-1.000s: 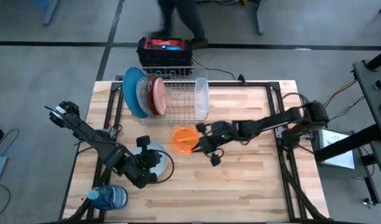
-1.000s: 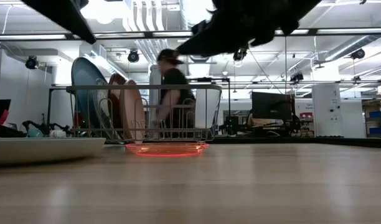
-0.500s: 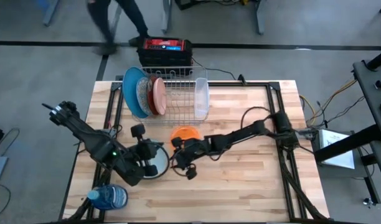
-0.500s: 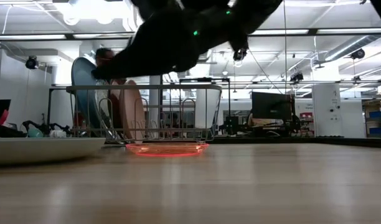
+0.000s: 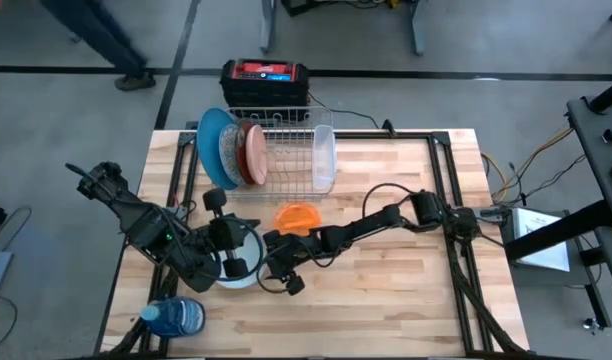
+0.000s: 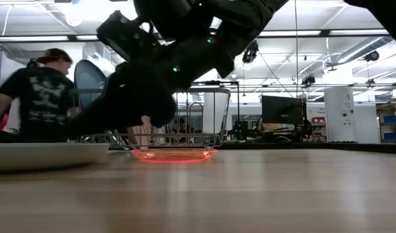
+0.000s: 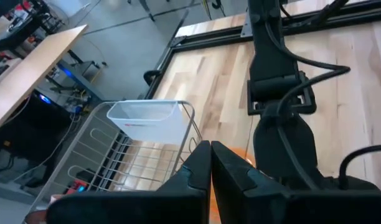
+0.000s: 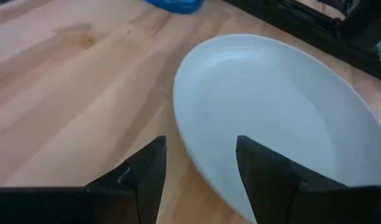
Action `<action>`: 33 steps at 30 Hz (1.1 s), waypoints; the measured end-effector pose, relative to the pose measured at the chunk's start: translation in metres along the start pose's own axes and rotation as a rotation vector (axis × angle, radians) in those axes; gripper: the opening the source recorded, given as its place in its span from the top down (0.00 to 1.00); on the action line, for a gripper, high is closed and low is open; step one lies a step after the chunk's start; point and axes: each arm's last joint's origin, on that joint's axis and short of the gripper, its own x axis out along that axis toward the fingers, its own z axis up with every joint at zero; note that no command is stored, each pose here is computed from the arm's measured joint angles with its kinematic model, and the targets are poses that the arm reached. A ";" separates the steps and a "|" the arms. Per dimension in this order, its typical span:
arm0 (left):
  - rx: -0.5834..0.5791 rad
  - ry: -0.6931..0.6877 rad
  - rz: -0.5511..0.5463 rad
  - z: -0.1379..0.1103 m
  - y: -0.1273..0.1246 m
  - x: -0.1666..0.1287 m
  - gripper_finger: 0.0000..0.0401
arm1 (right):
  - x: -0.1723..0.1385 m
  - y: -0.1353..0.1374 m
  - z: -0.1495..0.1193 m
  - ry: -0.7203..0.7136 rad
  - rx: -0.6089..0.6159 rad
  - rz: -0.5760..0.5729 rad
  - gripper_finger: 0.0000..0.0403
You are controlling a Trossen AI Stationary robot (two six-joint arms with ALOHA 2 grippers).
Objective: Sort dishes
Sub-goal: Put the white plate in the dishwasher rack
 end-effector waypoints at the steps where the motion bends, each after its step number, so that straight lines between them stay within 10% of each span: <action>1: 0.004 0.001 0.000 0.000 0.000 0.000 1.00 | 0.002 0.000 -0.001 0.002 -0.007 0.001 0.55; 15: -0.009 0.009 0.004 -0.002 -0.001 0.001 1.00 | 0.026 0.005 -0.023 0.074 -0.044 0.030 0.60; 26: -0.016 0.004 0.009 -0.002 -0.001 0.001 1.00 | 0.026 0.004 -0.024 0.084 -0.099 0.033 0.95; 33: 0.002 -0.026 0.073 -0.002 0.001 0.001 1.00 | 0.016 0.002 -0.015 0.073 -0.103 0.084 0.99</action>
